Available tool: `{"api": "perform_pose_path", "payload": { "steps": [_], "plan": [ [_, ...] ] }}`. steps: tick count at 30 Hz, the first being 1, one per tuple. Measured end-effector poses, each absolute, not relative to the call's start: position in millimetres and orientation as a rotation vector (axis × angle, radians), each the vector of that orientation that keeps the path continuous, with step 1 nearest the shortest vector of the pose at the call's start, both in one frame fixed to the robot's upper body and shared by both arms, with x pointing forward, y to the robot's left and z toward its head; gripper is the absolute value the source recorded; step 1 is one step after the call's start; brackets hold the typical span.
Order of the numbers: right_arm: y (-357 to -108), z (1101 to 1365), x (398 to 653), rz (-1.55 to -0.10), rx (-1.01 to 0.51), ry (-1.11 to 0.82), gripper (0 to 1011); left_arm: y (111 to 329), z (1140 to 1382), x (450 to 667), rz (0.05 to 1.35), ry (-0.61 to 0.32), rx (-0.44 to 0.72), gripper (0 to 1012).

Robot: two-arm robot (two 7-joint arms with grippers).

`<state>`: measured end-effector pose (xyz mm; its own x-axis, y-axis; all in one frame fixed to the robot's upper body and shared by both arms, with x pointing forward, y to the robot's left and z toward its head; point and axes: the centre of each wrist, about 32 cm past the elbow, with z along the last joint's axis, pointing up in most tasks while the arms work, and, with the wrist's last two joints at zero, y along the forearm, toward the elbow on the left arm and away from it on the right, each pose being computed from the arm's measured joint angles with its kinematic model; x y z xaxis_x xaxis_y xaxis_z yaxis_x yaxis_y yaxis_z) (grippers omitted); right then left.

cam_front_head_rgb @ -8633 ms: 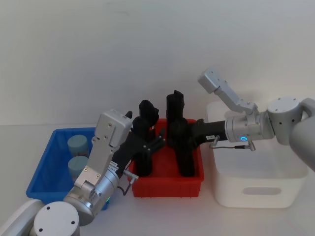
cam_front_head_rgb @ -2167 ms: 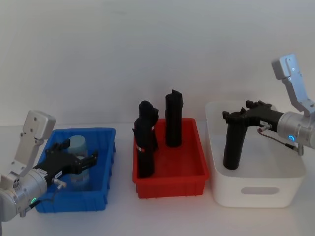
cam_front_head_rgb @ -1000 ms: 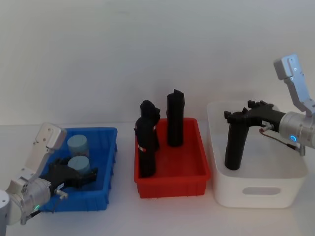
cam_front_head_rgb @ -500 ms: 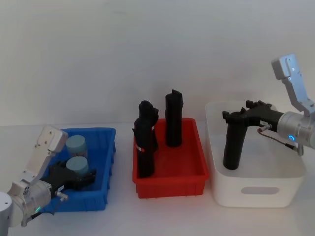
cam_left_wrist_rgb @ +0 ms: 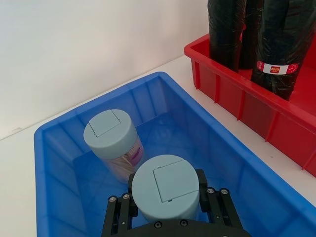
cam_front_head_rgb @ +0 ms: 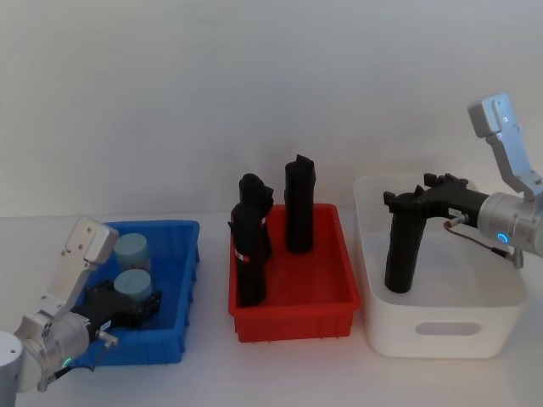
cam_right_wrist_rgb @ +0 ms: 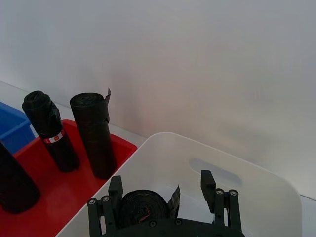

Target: Pick the cotton swabs from the blue box and place them into the white box.

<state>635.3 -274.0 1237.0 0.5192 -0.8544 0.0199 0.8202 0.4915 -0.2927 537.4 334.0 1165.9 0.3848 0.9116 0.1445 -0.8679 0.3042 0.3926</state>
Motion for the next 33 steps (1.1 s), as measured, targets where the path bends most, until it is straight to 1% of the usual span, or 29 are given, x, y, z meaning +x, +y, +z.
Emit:
{"api": "perform_pose_path", "payload": {
  "steps": [10, 18, 23, 24, 33],
  "plan": [
    [-274, 1237, 635, -1.02, -0.281, 0.134, 1002, 334, 1166, 538, 1.182, 0.106, 0.444, 678],
    [-274, 1237, 635, -1.02, -0.281, 0.134, 1002, 330, 1169, 536, 1.174, 0.055, 0.417, 678],
    [-274, 1237, 635, -1.02, -0.281, 0.134, 1002, 324, 1174, 535, 1.151, -0.01, 0.371, 678],
    [-274, 1237, 635, -1.02, -0.281, 0.134, 1002, 324, 1174, 535, 1.151, -0.01, 0.371, 678],
    [-274, 1237, 635, -1.02, -0.281, 0.134, 1002, 309, 1187, 531, 1.099, -0.143, 0.295, 677]
  ]
}}
